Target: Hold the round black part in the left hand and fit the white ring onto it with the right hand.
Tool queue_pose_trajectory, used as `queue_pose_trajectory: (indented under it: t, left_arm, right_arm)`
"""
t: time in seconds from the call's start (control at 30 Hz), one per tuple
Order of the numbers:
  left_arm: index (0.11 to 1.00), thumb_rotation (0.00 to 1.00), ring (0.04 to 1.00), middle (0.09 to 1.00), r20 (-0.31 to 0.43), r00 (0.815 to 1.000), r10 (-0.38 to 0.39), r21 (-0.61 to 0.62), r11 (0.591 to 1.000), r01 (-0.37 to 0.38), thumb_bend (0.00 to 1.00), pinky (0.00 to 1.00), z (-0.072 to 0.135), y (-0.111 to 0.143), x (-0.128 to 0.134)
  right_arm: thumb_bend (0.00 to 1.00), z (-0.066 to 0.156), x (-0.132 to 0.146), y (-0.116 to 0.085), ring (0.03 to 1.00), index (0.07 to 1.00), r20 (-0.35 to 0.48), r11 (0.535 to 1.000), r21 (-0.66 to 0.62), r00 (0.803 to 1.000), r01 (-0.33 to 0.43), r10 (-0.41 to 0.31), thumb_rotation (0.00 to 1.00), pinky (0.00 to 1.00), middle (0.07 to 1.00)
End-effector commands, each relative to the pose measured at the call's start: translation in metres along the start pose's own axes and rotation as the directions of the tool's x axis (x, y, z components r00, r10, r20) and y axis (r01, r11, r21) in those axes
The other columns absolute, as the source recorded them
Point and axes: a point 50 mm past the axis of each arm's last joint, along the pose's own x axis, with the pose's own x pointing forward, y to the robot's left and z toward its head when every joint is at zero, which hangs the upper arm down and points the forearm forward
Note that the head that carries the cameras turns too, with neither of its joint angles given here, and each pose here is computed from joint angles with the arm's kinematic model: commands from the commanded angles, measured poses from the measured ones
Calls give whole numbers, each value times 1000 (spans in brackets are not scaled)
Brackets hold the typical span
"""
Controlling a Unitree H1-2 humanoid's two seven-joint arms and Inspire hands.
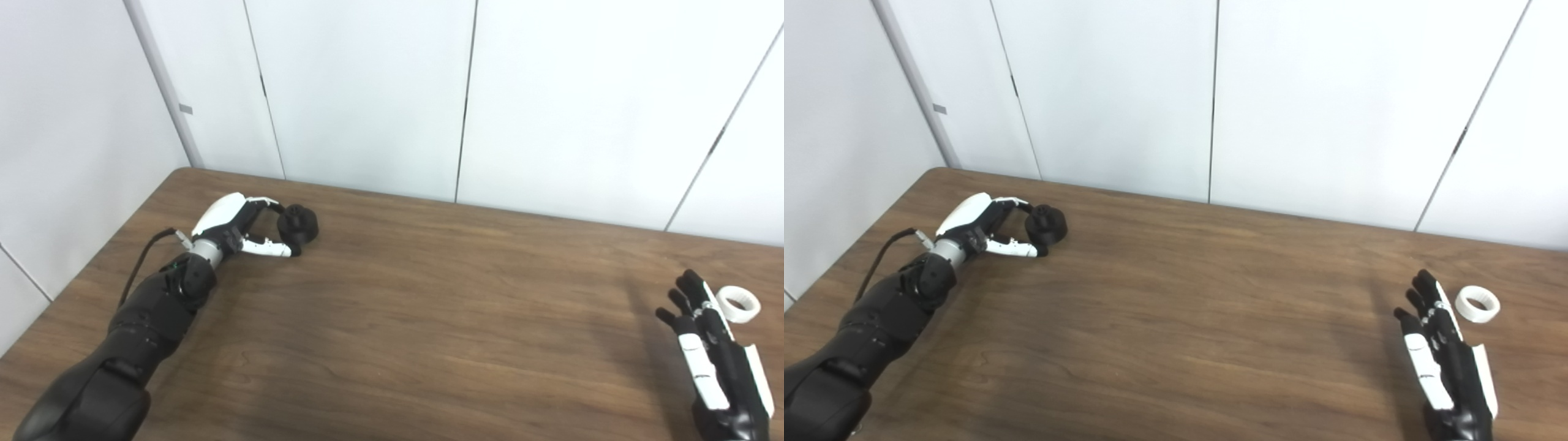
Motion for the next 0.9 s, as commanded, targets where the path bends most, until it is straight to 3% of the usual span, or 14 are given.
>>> queue_pose_trajectory:
  t: [0.0, 0.53, 0.87]
  left_arm:
    - [769, 322, 942, 884, 10, 1000, 10, 39, 999, -10, 1000, 974, 4, 20, 8]
    - [752, 331, 933, 873, 35, 999, -7, 35, 999, 6, 1000, 923, 13, 15, 15]
    - [757, 330, 945, 871, 38, 999, -21, 23, 1000, 20, 1000, 983, 17, 10, 18]
  right_arm:
    - [344, -15, -21, 10, 942, 937, -60, 999, 32, 998, 18, -16, 716, 861, 955]
    - [353, -16, -20, 12, 937, 931, -64, 999, 41, 998, 16, -14, 718, 851, 952]
    - [343, -15, -21, 13, 945, 934, -72, 999, 38, 997, 11, -8, 720, 861, 956]
